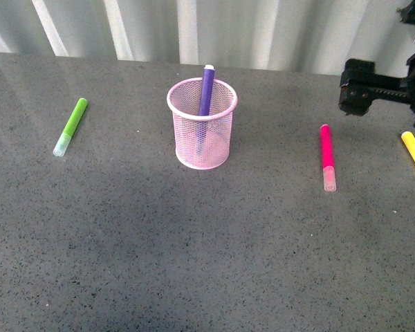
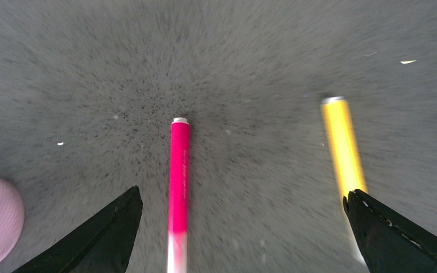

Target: Insert purple and pink pens into pink cup

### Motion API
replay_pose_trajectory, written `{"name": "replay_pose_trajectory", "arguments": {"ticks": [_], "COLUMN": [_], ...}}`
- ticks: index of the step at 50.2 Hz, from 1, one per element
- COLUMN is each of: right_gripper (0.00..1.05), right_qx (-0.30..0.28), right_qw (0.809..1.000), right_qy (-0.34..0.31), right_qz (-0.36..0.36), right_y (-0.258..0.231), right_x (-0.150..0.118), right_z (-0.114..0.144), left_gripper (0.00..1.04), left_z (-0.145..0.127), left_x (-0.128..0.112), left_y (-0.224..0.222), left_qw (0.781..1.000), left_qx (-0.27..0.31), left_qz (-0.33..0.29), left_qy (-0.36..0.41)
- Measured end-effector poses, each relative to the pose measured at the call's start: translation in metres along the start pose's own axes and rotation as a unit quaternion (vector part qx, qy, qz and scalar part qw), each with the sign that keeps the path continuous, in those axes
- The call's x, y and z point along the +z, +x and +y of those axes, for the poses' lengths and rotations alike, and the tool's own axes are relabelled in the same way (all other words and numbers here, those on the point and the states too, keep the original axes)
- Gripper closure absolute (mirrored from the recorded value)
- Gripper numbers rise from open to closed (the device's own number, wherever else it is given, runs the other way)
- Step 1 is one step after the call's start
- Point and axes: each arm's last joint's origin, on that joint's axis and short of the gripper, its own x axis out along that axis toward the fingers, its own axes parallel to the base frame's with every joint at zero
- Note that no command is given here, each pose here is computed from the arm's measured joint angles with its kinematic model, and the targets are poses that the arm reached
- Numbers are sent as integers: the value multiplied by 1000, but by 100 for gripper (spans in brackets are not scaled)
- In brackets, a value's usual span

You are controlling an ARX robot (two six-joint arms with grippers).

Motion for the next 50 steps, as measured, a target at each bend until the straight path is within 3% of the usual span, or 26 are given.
{"name": "replay_pose_trajectory", "arguments": {"ticks": [15, 45, 50], "right_gripper": [7, 7, 13], "right_qx": [-4, 3, 3], "right_qw": [1000, 999, 999], "right_qy": [-2, 18, 18], "right_qz": [29, 50, 48], "right_y": [32, 74, 75], "right_x": [-9, -7, -7], "right_z": [18, 27, 27], "left_gripper": [7, 7, 7], "left_z": [0, 0, 0], "left_x": [0, 0, 0], "left_y": [0, 0, 0], "left_qw": [1000, 1000, 1000], "left_qx": [0, 0, 0], "left_qz": [0, 0, 0], "left_qy": [0, 0, 0]}}
